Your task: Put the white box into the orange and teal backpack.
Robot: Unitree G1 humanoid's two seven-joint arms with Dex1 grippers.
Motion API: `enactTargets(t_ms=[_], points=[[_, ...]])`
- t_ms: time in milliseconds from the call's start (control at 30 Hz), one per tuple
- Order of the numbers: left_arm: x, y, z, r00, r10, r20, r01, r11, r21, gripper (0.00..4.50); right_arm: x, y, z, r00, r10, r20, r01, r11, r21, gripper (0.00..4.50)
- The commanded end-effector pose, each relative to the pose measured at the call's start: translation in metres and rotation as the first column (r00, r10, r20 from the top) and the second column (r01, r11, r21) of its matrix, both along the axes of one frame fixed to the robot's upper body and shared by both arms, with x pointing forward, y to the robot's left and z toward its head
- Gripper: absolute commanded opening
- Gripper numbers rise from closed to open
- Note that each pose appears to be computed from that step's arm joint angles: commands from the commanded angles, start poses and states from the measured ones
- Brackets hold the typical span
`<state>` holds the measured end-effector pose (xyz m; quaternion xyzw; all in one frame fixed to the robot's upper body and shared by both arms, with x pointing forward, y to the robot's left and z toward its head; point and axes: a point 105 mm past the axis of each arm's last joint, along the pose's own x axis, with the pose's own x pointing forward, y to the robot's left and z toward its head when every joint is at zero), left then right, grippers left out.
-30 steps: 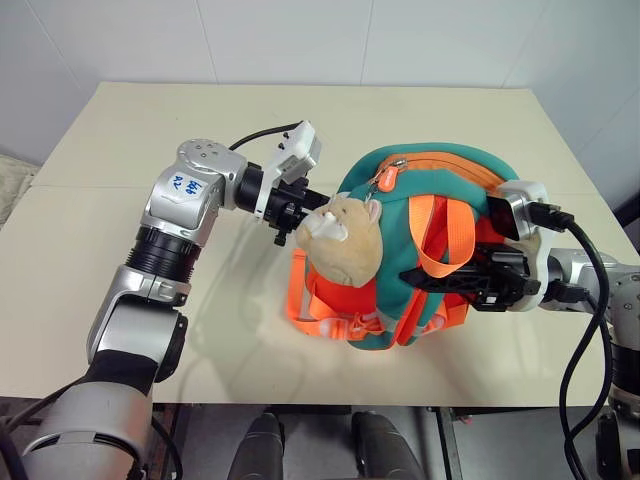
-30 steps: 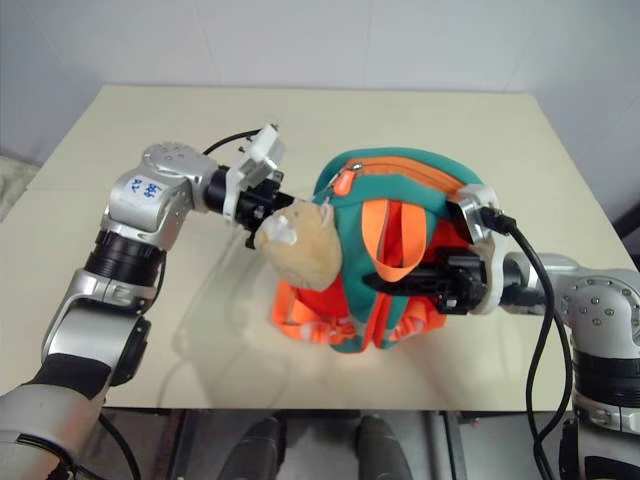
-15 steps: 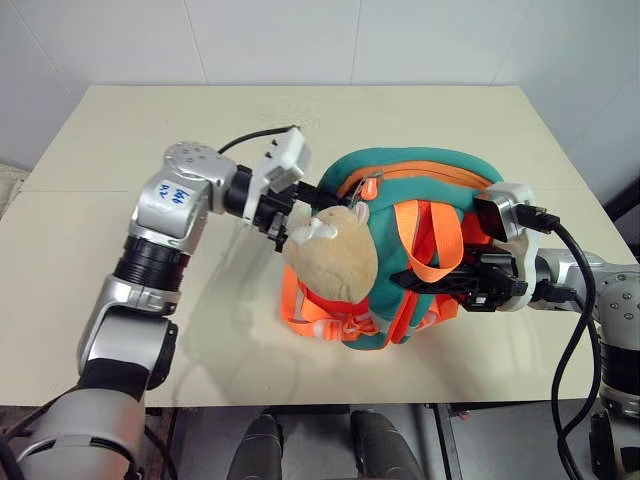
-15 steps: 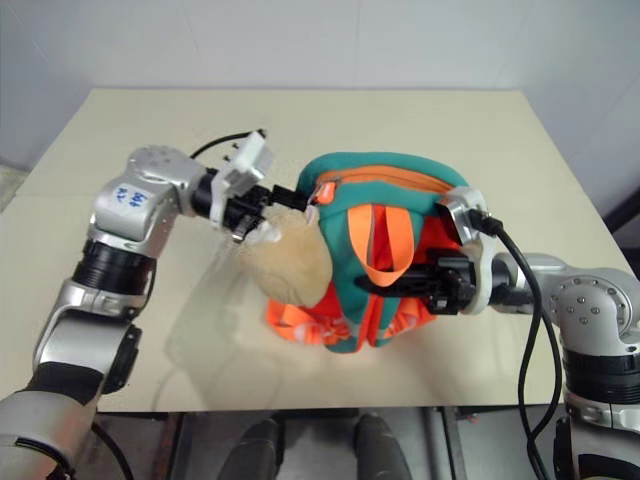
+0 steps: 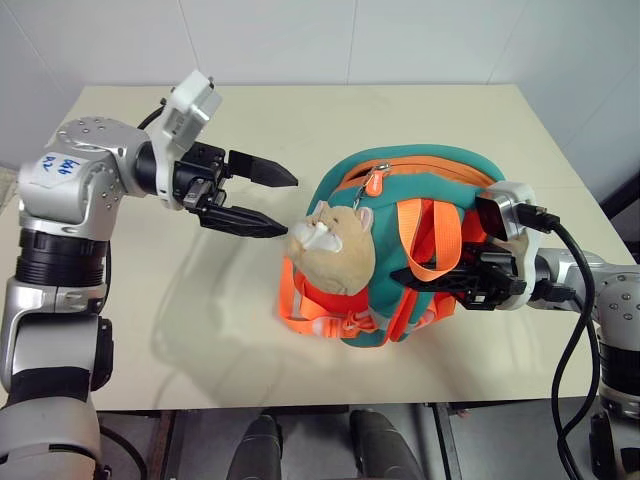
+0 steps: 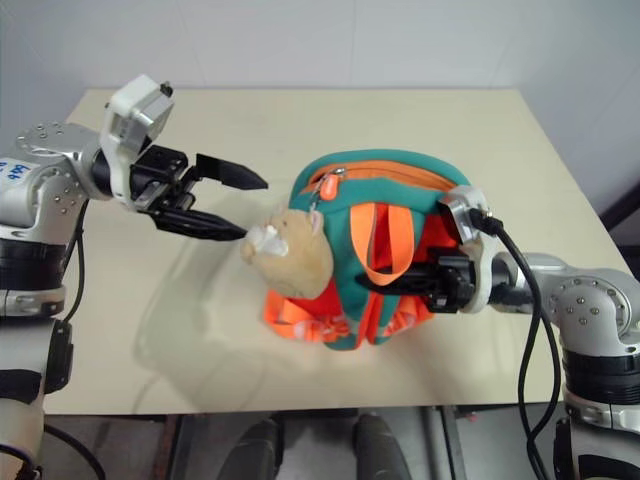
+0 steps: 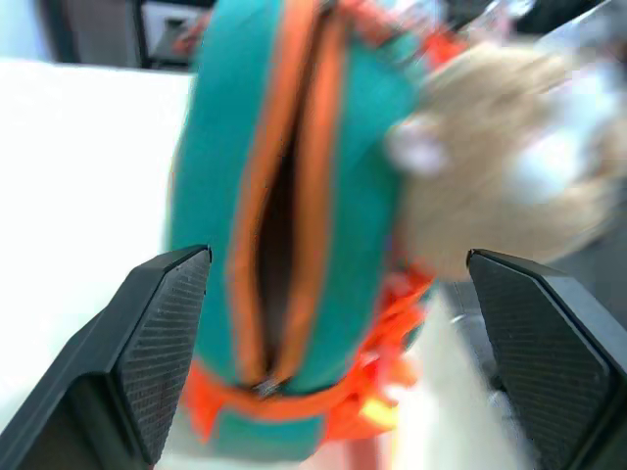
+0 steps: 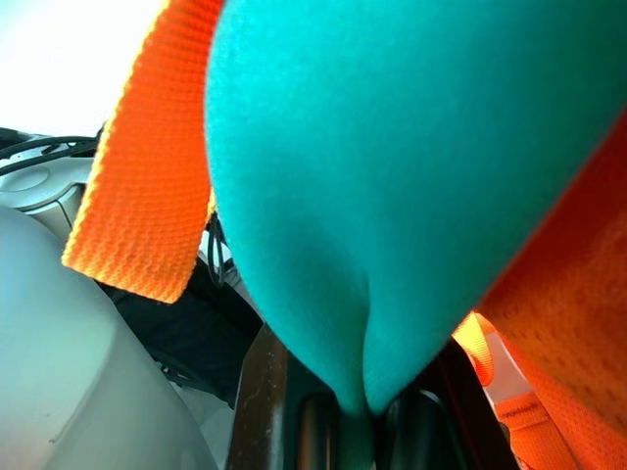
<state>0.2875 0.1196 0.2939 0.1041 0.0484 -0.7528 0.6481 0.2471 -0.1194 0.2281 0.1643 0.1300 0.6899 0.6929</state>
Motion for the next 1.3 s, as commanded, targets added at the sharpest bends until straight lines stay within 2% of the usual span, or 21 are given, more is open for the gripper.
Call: enactTargets(t_ms=[33, 300, 433, 567, 833, 933, 1000, 1167, 1300], points=[[-0.030, -0.004, 0.008, 0.989, -0.149, -0.014, 0.149, 0.989, -0.013, 4.45, -0.001, 0.000, 0.001, 1.000, 0.002, 0.009, -0.002, 1.000, 0.010, 0.07], [-0.039, -0.020, 0.006, 0.984, -0.178, 0.020, 0.178, 0.984, -0.024, 4.45, 0.001, 0.003, 0.001, 1.000, 0.008, 0.009, -0.008, 1.000, 0.014, 0.07], [-0.033, -0.032, -0.001, 0.983, -0.164, 0.081, 0.166, 0.986, -0.011, 4.45, 0.002, 0.004, 0.000, 1.000, 0.008, 0.011, -0.008, 1.000, 0.017, 0.07], [-0.028, -0.036, 0.003, 0.985, -0.137, 0.110, 0.143, 0.988, -0.052, 3.60, 0.002, 0.004, 0.000, 1.000, -0.001, 0.014, 0.001, 1.000, 0.018, 0.07], [-0.022, -0.030, 0.008, 0.983, -0.111, 0.144, 0.120, 0.991, -0.059, 1.26, 0.003, 0.002, 0.000, 1.000, -0.017, 0.017, 0.017, 1.000, 0.018, 0.07], [-0.013, -0.022, 0.018, 0.980, -0.060, 0.188, 0.075, 0.994, -0.075, 0.65, 0.003, 0.002, 0.000, 1.000, -0.018, 0.017, 0.018, 1.000, 0.018, 0.07], [-0.007, -0.013, 0.023, 0.982, -0.033, 0.185, 0.044, 0.997, -0.056, 0.51, 0.003, 0.002, 0.000, 1.000, -0.019, 0.018, 0.019, 1.000, 0.018, 0.07], [0.011, 0.019, 0.028, 0.990, 0.067, 0.125, -0.069, 0.998, 0.014, 0.51, 0.001, 0.003, -0.001, 1.000, -0.022, 0.016, 0.022, 1.000, 0.022, 0.07], [0.025, 0.043, 0.011, 0.988, 0.148, 0.041, -0.152, 0.982, 0.109, 0.51, 0.000, 0.003, -0.002, 0.999, -0.028, 0.016, 0.028, 0.999, 0.025, 0.07]])
